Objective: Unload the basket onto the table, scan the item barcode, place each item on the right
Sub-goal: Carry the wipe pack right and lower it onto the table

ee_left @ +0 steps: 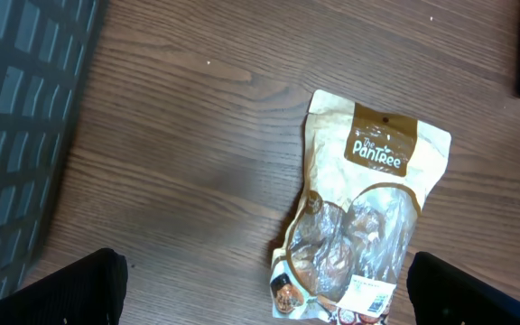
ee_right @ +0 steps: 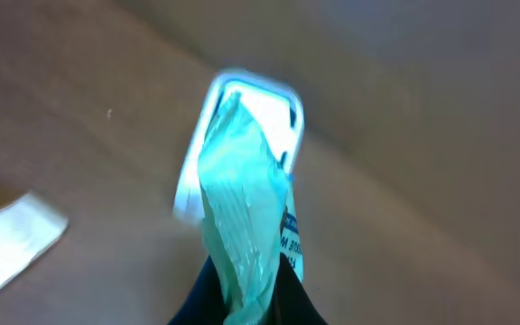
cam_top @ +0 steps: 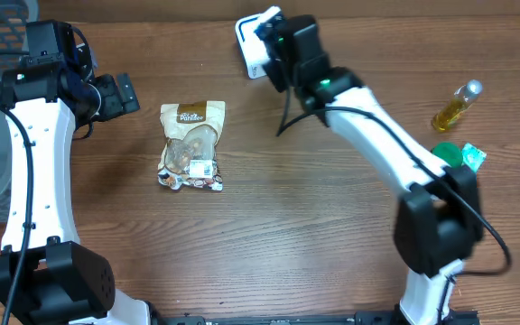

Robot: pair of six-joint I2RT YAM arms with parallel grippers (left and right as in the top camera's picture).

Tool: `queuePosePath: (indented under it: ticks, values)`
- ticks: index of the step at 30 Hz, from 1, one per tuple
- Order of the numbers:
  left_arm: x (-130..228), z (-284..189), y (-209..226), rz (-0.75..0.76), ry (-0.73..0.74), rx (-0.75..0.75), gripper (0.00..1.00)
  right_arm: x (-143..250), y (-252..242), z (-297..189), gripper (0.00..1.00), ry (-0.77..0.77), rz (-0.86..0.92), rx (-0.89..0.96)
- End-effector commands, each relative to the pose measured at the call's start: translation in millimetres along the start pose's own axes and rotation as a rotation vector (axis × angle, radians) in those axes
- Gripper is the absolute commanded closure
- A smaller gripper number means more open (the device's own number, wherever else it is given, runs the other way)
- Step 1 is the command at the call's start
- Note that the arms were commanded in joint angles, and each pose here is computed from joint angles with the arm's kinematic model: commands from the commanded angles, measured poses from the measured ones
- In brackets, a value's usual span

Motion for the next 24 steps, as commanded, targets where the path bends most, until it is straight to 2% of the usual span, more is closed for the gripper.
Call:
queuePosePath:
  ticks: [1, 7, 14, 19, 22, 24]
  values:
    - [-3, 1, 1, 0.006, -0.005, -0.007, 0.0, 26, -7, -15, 0.96, 0.121, 0.219, -0.143]
    - [-3, 1, 1, 0.006, -0.005, -0.007, 0.01, 96, -2, -29, 0.96, 0.472, 0.328, -0.309]
    - [-3, 1, 1, 0.006, -0.005, -0.007, 0.01, 145, -17, -33, 0.96, 0.632, 0.406, -0.307]
    - [-3, 1, 1, 0.006, -0.005, -0.007, 0.0, 159, -34, -33, 0.41, 0.654, 0.438, -0.253]
    - [-3, 1, 1, 0.006, -0.005, -0.007, 0.0, 163, -42, -30, 0.31, 0.665, 0.501, -0.167]
    - [-3, 1, 1, 0.006, -0.005, -0.007, 0.0, 163, -45, -27, 0.35, 0.658, 0.573, -0.112]
Point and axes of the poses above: each gripper's point midway between its finger pads, its own z axis out along the fingers, its own y axis along the line the jaws close on, x = y × z, the point moved 8 cm from there along -z, back along the fingers, and after that the axes turned 11 degrees about -z, right-handed, at the moved point
